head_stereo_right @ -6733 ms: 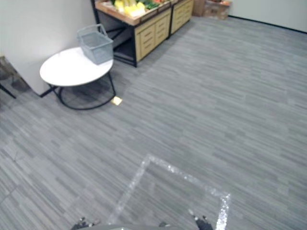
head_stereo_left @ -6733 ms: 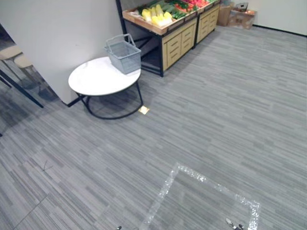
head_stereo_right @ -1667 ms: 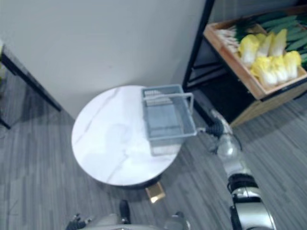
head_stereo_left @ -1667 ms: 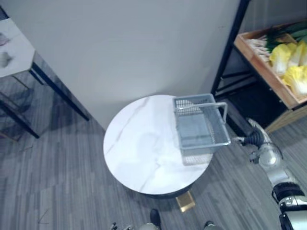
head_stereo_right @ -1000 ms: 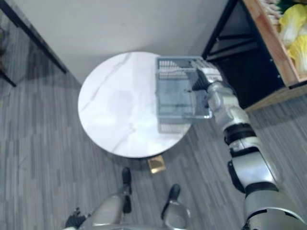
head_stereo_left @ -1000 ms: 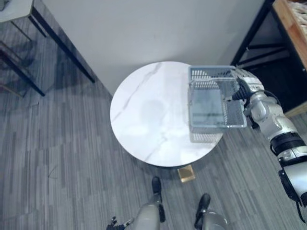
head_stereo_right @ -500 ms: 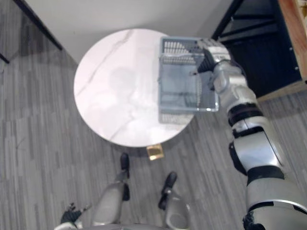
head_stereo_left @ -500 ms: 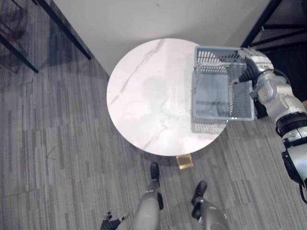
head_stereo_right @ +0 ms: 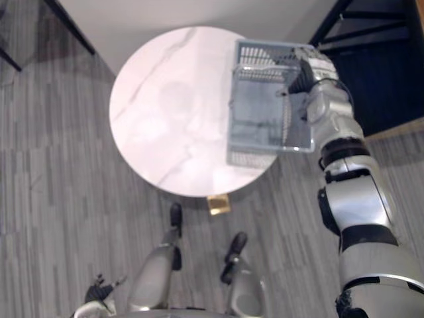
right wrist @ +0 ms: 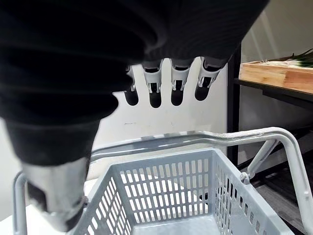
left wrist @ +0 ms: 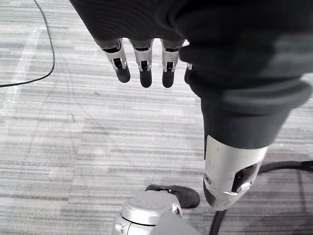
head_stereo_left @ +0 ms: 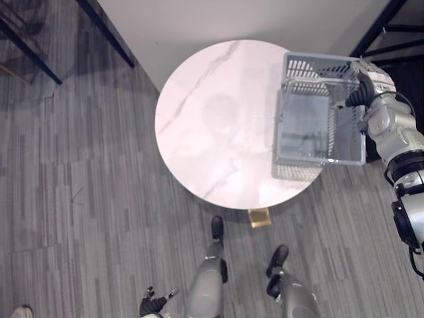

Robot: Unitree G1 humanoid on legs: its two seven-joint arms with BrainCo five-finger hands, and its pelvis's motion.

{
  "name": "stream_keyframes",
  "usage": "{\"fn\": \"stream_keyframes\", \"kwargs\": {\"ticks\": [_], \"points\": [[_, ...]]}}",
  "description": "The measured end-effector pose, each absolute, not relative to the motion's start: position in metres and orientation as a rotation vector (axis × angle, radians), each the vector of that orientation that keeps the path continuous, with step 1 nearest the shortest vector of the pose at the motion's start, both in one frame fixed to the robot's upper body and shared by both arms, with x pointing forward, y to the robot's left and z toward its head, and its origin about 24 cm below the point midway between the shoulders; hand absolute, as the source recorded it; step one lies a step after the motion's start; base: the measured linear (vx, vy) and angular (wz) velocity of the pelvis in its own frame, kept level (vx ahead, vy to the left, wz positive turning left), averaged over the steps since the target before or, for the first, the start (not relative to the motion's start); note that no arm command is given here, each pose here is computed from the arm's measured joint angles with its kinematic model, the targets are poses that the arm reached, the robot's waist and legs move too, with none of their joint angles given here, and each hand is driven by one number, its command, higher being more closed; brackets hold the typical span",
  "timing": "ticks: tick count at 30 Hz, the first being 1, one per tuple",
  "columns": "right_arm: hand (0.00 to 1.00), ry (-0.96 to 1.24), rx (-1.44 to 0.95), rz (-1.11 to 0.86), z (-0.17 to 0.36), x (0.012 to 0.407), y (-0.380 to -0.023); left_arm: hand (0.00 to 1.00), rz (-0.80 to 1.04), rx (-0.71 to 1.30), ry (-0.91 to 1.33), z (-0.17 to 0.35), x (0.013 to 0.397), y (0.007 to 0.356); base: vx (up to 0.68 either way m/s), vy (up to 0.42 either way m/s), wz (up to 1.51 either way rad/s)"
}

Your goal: Pick vegetable in the basket

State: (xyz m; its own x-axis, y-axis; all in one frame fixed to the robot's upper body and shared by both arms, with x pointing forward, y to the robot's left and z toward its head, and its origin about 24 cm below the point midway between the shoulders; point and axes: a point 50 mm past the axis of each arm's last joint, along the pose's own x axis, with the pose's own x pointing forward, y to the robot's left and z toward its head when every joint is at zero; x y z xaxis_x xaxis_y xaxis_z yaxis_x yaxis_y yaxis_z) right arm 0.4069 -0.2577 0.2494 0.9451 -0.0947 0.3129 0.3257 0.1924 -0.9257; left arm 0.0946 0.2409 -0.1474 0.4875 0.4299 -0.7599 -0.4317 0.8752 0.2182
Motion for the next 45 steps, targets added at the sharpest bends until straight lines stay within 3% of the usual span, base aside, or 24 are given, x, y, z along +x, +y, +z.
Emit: {"fn": "stream_keyframes", "kwargs": {"ticks": [16, 17, 31, 45], "points": [[0.0, -0.186, -1.304, -0.326, 0.253, 0.408, -0.26, 0.0, 0.509, 0.001, 0.896, -0.145, 0.107, 0.239, 0.03, 0.012, 0.11], [1.0, -0.185, -1.303, -0.328, 0.253, 0.408, -0.261, 0.0, 0.509, 0.002, 0.895, -0.145, 0.107, 0.24, 0.02, 0.013, 0.22], [1.0, -0.163, -1.3, -0.335, 0.254, 0.408, -0.264, 0.0, 0.485, 0.011, 0.885, -0.144, 0.113, 0.237, 0.03, 0.012, 0.09], [1.0, -0.126, -1.62, -0.031, 0.198, 0.409, -0.234, 0.0, 0.472, 0.027, 0.898, -0.144, 0.112, 0.237, 0.0, -0.011, -0.09]]}}
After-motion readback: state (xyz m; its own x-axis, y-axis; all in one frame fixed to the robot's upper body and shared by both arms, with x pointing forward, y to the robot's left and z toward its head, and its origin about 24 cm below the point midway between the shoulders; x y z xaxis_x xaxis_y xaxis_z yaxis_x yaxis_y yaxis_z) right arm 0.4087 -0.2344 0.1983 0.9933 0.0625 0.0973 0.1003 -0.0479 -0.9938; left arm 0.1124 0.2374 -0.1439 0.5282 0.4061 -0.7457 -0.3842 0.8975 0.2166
